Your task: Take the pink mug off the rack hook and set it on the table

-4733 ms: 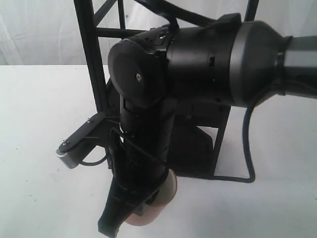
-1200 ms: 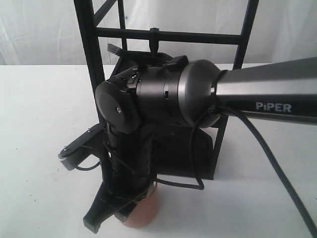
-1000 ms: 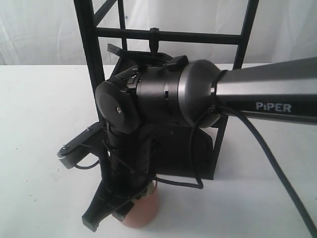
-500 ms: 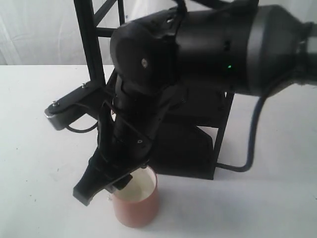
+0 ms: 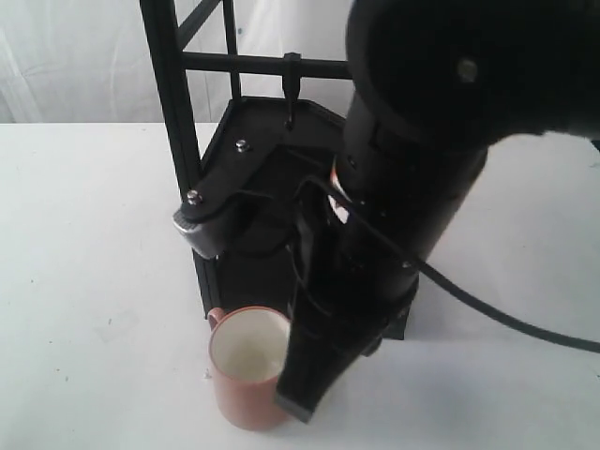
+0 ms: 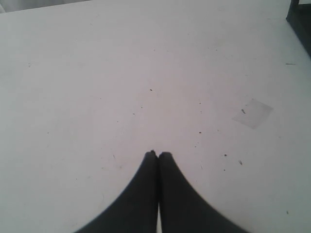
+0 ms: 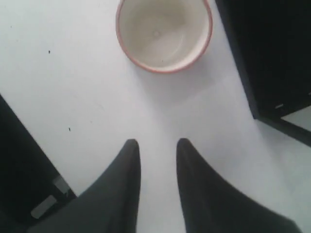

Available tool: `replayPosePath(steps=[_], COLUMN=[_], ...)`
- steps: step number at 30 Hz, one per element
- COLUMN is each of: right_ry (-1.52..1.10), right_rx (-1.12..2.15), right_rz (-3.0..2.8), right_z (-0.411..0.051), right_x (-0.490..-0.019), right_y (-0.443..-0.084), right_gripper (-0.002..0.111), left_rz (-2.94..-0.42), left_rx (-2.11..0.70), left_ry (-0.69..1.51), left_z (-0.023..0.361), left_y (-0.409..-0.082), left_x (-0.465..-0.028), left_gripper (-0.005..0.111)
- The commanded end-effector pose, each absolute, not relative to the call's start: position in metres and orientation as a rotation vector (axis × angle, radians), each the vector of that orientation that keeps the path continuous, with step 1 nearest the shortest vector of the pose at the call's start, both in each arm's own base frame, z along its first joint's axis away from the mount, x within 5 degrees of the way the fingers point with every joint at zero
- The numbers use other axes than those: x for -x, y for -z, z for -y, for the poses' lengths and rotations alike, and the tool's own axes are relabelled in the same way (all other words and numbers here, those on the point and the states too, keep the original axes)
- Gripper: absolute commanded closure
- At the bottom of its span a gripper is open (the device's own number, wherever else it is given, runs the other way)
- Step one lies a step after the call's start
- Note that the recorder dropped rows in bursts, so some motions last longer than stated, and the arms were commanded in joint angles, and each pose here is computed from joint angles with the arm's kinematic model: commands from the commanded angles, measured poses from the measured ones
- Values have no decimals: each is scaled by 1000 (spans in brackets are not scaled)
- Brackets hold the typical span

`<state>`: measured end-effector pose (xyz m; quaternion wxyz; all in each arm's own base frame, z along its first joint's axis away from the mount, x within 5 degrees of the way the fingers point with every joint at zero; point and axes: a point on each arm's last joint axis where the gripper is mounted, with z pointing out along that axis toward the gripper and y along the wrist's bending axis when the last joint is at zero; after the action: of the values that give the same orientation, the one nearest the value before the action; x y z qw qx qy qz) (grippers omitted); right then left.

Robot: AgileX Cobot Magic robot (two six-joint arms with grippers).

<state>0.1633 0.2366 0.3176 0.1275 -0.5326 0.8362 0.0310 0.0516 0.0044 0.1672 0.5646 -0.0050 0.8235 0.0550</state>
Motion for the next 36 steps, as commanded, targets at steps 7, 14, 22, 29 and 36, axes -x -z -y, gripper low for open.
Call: replayPosePath(steps=[7, 14, 22, 29, 36], right_ry=[409, 512, 246, 376, 314], right_rx=[1623, 1364, 300, -362, -814], right_rz=[-2409, -2699, -2594, -2639, -2199], right_z=[-154, -85, -38, 41, 79], right_x=[-154, -185, -256, -262, -220], right_y=[-277, -257, -246, -226, -276], right_gripper=[108, 108, 108, 108, 108], left_rz=[-1935, -1935, -1935, -1935, -1935], left_rx=[18, 18, 18, 18, 18], left_ry=[-120, -120, -120, -120, -120], left_z=[-4, -4, -4, -4, -4], left_y=[-166, -166, -166, -166, -166], left_x=[-51, -51, -51, -51, -51], left_gripper=[107, 107, 107, 107, 107])
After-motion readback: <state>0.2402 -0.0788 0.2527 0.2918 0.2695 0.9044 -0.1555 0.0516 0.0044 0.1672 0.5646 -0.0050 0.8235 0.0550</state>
